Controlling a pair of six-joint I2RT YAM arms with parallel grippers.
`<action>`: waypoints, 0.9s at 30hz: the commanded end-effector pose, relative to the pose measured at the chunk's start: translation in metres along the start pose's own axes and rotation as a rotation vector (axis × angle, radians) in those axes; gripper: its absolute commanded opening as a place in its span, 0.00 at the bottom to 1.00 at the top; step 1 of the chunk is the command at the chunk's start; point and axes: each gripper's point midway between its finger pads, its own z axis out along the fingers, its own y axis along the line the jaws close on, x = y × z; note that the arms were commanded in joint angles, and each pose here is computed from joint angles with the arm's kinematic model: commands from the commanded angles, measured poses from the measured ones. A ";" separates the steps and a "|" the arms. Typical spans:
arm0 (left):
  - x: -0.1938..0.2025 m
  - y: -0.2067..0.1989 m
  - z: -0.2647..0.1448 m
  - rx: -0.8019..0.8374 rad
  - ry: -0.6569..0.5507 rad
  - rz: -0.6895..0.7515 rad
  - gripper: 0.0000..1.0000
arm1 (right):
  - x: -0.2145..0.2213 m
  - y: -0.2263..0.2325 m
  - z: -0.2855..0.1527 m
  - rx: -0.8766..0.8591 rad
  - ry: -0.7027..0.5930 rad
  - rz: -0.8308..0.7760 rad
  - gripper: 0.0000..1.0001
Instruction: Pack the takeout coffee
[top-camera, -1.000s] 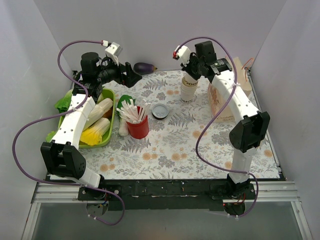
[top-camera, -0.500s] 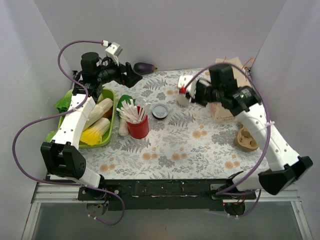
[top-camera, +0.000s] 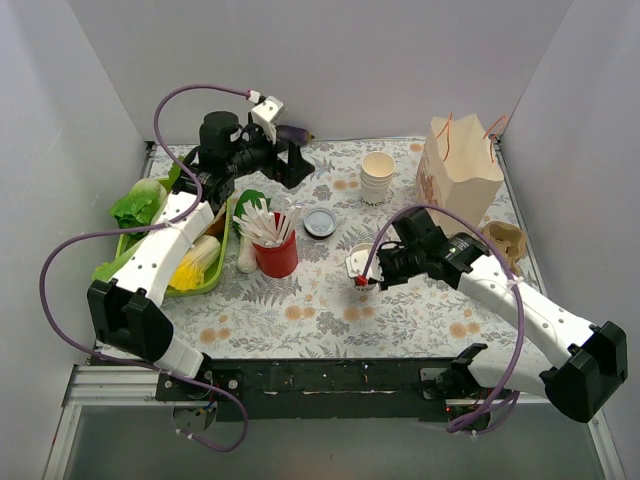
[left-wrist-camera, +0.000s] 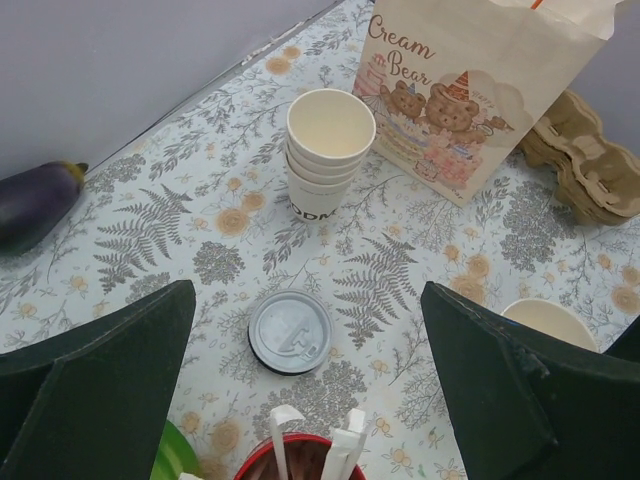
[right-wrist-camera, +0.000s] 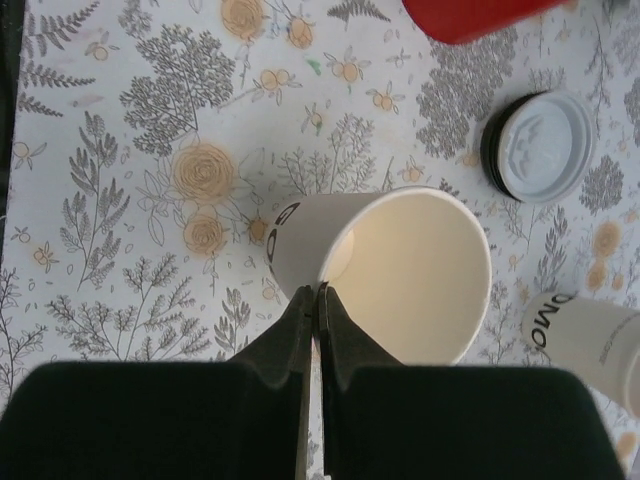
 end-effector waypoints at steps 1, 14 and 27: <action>0.000 -0.004 0.000 -0.057 0.009 0.009 0.98 | -0.019 0.007 0.013 0.016 -0.106 -0.134 0.01; 0.009 0.000 -0.003 -0.103 0.041 -0.022 0.98 | -0.013 0.043 0.023 -0.060 -0.114 -0.178 0.17; 0.001 -0.006 -0.004 -0.071 0.033 -0.017 0.98 | -0.025 0.030 -0.019 -0.019 -0.055 -0.184 0.43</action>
